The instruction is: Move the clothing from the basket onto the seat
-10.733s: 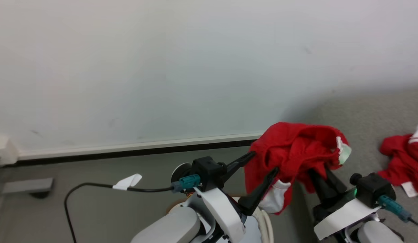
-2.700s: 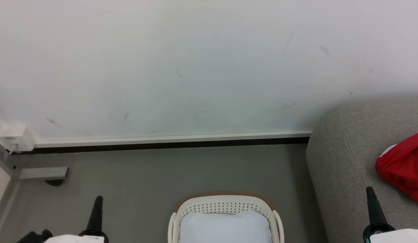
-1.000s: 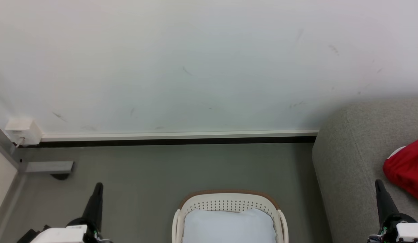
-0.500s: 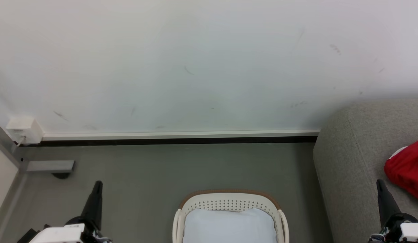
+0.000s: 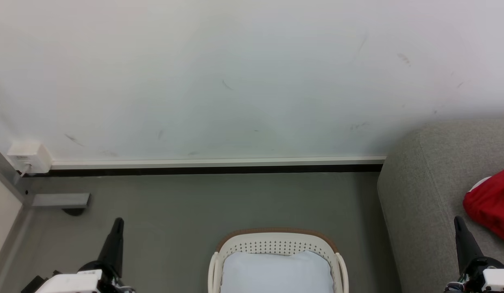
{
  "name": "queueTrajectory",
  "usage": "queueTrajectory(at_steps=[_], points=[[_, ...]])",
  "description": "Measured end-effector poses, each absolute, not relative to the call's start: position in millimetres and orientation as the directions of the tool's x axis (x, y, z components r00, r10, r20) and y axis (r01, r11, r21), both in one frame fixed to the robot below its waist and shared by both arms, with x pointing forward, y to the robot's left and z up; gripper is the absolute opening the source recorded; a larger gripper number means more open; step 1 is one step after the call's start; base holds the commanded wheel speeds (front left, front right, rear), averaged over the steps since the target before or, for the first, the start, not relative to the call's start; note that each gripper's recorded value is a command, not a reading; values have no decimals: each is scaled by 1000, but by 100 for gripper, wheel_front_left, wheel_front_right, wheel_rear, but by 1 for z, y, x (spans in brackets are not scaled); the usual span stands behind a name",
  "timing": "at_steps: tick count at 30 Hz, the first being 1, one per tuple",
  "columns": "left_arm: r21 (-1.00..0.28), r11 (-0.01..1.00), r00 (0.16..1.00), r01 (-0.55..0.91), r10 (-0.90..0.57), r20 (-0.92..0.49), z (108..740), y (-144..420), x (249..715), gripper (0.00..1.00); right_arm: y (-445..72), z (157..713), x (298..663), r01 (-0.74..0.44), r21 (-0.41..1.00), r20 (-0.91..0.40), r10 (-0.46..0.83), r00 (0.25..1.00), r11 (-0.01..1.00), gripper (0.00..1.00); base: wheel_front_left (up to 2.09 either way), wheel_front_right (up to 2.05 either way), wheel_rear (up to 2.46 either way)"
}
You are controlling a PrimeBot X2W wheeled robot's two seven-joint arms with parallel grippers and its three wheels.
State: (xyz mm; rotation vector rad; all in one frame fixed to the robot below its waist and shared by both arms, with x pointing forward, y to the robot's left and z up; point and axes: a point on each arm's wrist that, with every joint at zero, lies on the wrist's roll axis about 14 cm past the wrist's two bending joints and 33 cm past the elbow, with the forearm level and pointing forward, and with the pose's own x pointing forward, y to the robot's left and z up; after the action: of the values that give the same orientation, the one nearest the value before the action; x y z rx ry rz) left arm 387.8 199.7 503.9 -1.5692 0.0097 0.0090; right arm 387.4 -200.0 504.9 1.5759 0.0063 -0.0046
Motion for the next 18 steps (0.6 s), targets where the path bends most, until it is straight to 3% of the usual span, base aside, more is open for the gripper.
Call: queueTrajectory(at_steps=[18], points=[[-1000, 2, 1000, -12, -1, -12, 504, 200, 388, 0, -200, 505, 387, 7, 1000, -7, 0, 1000, -5, 0, 0, 0, 0]])
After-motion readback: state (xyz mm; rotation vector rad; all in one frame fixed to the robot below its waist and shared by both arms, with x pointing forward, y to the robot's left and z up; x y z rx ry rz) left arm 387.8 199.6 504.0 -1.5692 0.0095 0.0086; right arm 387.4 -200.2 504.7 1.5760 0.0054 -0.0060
